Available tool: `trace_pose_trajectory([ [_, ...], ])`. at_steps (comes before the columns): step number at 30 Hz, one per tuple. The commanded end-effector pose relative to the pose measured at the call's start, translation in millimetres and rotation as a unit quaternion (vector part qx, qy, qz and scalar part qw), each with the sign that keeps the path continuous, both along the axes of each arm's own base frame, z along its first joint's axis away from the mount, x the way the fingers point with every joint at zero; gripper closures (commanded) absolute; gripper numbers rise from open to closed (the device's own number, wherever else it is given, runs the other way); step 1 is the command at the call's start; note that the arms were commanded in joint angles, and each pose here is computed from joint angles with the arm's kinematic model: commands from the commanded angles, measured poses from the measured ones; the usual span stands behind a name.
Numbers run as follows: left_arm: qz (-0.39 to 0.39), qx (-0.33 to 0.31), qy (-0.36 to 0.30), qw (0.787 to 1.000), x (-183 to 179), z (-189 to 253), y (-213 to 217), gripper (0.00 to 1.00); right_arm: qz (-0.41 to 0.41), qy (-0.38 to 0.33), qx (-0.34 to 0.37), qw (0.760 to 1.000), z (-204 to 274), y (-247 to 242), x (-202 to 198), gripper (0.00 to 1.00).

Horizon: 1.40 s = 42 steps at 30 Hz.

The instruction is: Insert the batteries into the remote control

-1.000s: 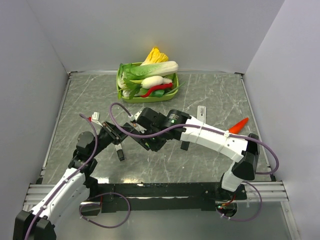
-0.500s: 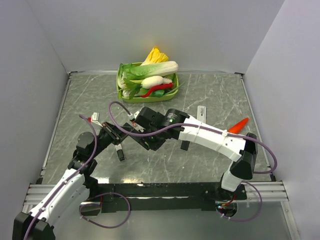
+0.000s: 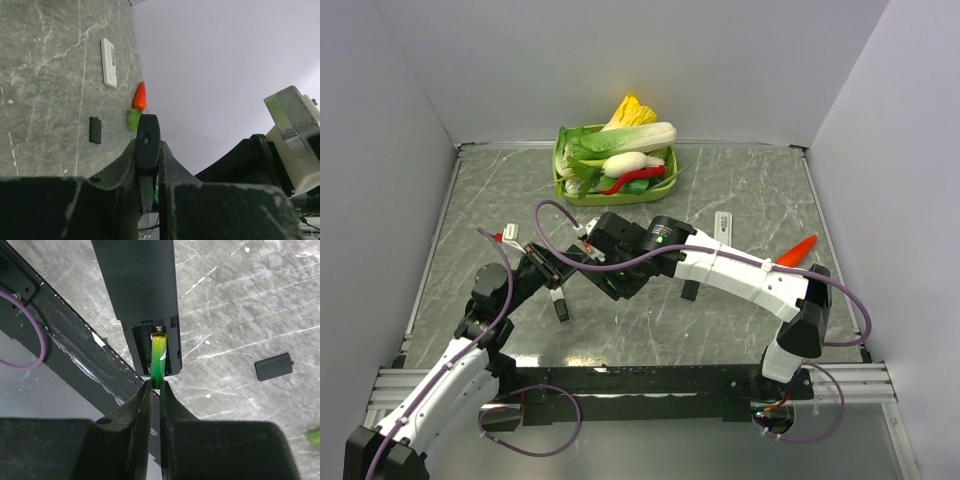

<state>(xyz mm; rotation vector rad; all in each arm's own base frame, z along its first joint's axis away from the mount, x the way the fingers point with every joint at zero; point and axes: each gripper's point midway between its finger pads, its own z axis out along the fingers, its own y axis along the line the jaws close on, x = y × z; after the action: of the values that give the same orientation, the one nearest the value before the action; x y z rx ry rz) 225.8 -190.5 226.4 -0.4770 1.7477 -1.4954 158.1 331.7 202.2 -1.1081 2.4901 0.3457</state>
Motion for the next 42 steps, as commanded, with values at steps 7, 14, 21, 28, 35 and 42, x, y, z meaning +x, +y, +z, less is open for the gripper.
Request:
trace_pose_trajectory([
  [7,-0.007,-0.033,-0.057,0.998,-4,46,-3,0.99,-0.018,-0.014,0.0,1.0,3,4,13,1.0],
  [14,-0.01,-0.043,-0.061,0.997,-7,51,-4,0.99,-0.021,-0.022,0.017,0.999,4,11,17,1.0],
  [21,-0.015,-0.06,-0.069,0.996,-10,57,-4,0.99,-0.034,-0.034,0.021,0.999,-1,10,24,1.0],
  [28,-0.034,-0.089,-0.077,0.992,-17,64,-7,0.99,-0.032,-0.069,0.027,0.997,-8,10,36,1.0],
  [35,-0.048,-0.118,-0.095,0.987,-24,74,-7,0.99,-0.03,-0.108,0.035,0.993,-21,4,47,1.0],
  [42,-0.053,-0.139,-0.087,0.985,-27,72,-7,0.99,-0.026,-0.126,0.075,0.989,-33,3,54,1.0],
])
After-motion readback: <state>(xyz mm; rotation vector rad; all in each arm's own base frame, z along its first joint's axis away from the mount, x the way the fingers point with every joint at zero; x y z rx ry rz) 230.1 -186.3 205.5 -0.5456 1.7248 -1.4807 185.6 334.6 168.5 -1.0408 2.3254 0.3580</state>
